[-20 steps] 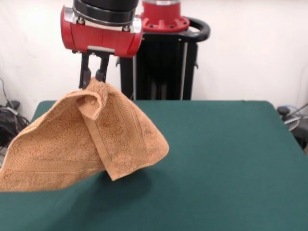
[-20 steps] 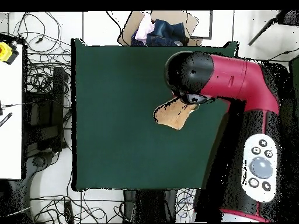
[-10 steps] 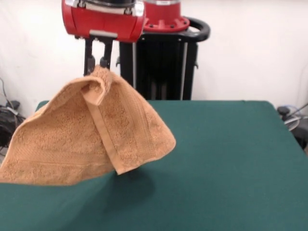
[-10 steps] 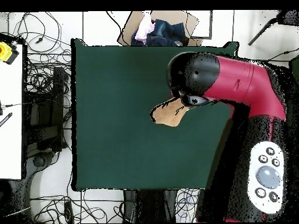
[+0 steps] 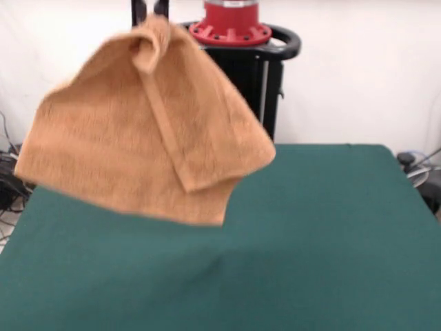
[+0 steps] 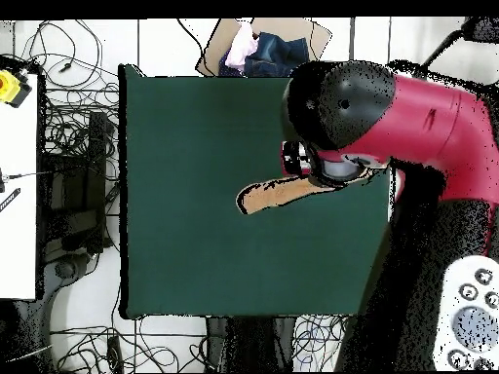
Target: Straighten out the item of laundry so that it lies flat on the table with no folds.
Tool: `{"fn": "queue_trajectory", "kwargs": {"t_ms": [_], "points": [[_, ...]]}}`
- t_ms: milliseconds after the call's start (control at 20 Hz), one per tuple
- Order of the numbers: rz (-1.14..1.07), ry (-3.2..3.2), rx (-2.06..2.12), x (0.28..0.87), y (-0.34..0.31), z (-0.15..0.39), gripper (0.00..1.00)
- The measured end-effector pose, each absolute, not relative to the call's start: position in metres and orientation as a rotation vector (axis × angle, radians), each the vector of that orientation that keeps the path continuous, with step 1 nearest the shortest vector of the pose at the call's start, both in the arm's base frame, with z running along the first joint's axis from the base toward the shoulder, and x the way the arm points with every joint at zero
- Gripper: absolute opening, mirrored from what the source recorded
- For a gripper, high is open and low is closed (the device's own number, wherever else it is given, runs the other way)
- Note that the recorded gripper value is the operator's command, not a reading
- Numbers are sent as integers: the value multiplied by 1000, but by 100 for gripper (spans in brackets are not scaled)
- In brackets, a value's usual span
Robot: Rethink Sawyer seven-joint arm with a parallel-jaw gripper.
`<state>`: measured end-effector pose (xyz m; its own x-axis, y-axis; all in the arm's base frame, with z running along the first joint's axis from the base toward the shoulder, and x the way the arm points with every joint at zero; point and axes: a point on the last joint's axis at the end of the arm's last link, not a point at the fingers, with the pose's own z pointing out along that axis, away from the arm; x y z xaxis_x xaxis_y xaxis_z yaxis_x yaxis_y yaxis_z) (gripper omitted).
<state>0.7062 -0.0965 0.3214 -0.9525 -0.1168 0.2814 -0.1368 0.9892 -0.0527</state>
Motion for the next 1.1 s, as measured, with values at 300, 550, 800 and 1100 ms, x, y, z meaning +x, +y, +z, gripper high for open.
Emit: {"fn": "queue_trajectory", "kwargs": {"t_ms": [300, 550, 800, 1100], "points": [[45, -2742, 131, 709, -97, 380, 0], [40, -2730, 100, 720, -99, 425, 0], [66, -2781, 90, 733, -101, 455, 0], [45, -2856, 98, 746, -99, 476, 0]]}}
